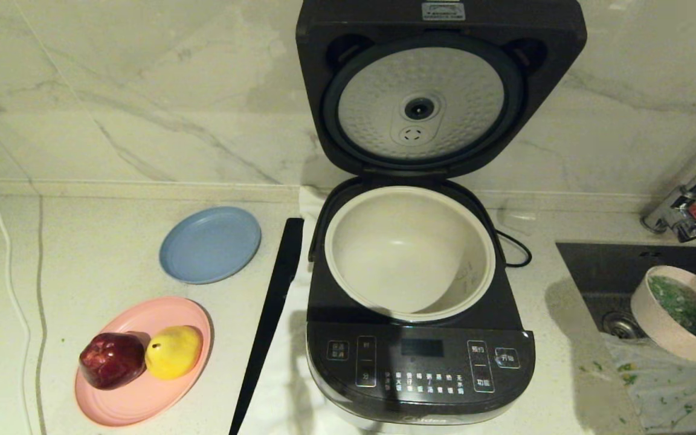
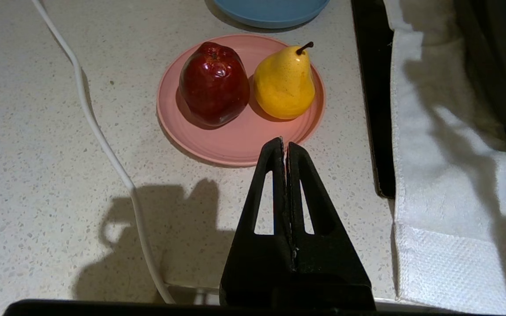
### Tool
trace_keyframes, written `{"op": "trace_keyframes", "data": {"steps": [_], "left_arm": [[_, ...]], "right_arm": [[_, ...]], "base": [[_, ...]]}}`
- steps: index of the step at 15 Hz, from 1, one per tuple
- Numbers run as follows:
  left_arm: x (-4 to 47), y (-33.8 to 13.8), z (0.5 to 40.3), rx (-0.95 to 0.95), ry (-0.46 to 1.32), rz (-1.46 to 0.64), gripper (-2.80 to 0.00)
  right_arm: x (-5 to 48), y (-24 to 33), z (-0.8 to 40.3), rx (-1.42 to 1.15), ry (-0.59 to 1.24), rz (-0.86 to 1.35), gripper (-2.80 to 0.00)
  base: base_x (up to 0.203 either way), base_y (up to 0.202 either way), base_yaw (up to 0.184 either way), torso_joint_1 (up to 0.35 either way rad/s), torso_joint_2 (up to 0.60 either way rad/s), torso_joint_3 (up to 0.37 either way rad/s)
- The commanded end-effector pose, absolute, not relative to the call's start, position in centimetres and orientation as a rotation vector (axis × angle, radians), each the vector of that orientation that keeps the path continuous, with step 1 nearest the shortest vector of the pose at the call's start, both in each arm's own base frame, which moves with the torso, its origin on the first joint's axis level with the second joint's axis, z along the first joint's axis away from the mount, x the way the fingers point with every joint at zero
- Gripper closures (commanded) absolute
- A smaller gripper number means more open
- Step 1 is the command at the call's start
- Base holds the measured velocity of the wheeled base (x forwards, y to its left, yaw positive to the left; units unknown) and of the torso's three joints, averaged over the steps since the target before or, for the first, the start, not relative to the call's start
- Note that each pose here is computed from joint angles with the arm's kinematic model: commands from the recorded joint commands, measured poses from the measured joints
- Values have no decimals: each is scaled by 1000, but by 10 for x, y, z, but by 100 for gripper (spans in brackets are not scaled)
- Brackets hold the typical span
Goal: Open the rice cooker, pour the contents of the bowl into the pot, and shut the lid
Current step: Pour the water from the bowl into the rice cooker
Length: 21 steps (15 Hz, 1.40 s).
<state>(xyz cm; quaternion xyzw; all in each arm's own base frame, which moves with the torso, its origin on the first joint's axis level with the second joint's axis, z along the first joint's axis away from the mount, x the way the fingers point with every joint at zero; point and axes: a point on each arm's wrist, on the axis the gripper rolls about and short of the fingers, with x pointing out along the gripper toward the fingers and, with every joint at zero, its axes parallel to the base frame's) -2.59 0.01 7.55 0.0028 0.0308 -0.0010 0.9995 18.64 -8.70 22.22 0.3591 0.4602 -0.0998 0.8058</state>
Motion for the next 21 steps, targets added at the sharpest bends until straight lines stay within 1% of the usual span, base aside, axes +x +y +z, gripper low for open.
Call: {"op": "trace_keyframes", "data": {"steps": [1,5,7,11,16,21], "left_arm": [[-26,0,75,6,61,-2,0],[-26,0,75,6,61,-2,0],[-26,0,75,6,61,-2,0],[-26,0,75,6,61,-2,0],[-26,0,75,6,61,-2,0],[-26,0,75,6,61,-2,0]], "right_arm": [[170,-57,251,718,962,-122,0],[173,-24,274,644,972,-64,0],[177,-7,288,610,948,-38,0],[181,39,310,520,932,37,0],[192,106,323,409,898,80,0],[210,152,330,390,862,122,0]], "base": [[0,0,0,0,0,0],[0,0,0,0,0,0],[0,0,0,0,0,0],[0,0,0,0,0,0],[0,0,0,0,0,0],[0,0,0,0,0,0]]}}
